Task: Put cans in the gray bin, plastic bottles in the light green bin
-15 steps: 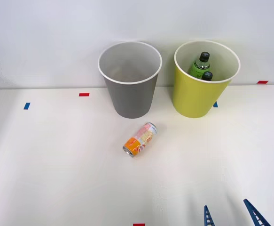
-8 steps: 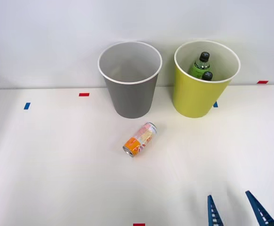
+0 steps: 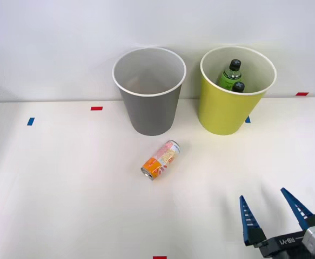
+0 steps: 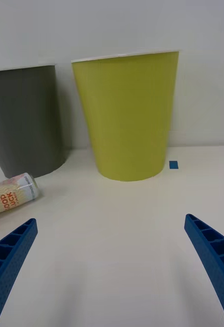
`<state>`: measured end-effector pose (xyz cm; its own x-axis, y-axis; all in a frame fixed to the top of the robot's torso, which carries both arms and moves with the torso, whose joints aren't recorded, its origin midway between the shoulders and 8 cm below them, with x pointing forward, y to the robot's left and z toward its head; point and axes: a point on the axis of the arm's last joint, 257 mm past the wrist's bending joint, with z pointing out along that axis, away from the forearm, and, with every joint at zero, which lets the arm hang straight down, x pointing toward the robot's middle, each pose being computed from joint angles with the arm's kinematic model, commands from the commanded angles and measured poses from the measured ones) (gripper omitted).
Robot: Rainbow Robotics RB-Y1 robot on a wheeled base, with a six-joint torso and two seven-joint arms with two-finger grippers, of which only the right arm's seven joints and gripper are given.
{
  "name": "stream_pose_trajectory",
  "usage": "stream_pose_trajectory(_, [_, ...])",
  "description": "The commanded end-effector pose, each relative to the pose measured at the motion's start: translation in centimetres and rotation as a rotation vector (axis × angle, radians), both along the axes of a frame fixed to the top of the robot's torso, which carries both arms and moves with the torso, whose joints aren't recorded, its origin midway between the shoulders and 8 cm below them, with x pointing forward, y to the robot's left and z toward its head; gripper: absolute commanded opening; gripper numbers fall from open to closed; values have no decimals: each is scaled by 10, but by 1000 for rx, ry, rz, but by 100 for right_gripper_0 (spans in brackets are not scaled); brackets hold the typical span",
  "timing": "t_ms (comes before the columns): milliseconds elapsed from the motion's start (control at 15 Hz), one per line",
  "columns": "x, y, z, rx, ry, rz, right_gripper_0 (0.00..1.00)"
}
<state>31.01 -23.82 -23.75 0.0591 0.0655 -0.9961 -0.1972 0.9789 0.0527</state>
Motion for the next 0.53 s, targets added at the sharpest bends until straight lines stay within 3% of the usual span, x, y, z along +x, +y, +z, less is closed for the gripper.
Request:
stream_pose_trajectory(67, [27,20,16,32,88,51,100])
stream_pose_trajectory(333, [53,30,16,40,138,90,100])
stream_pose_trajectory(533, [68,40,14,-34,206,152,100])
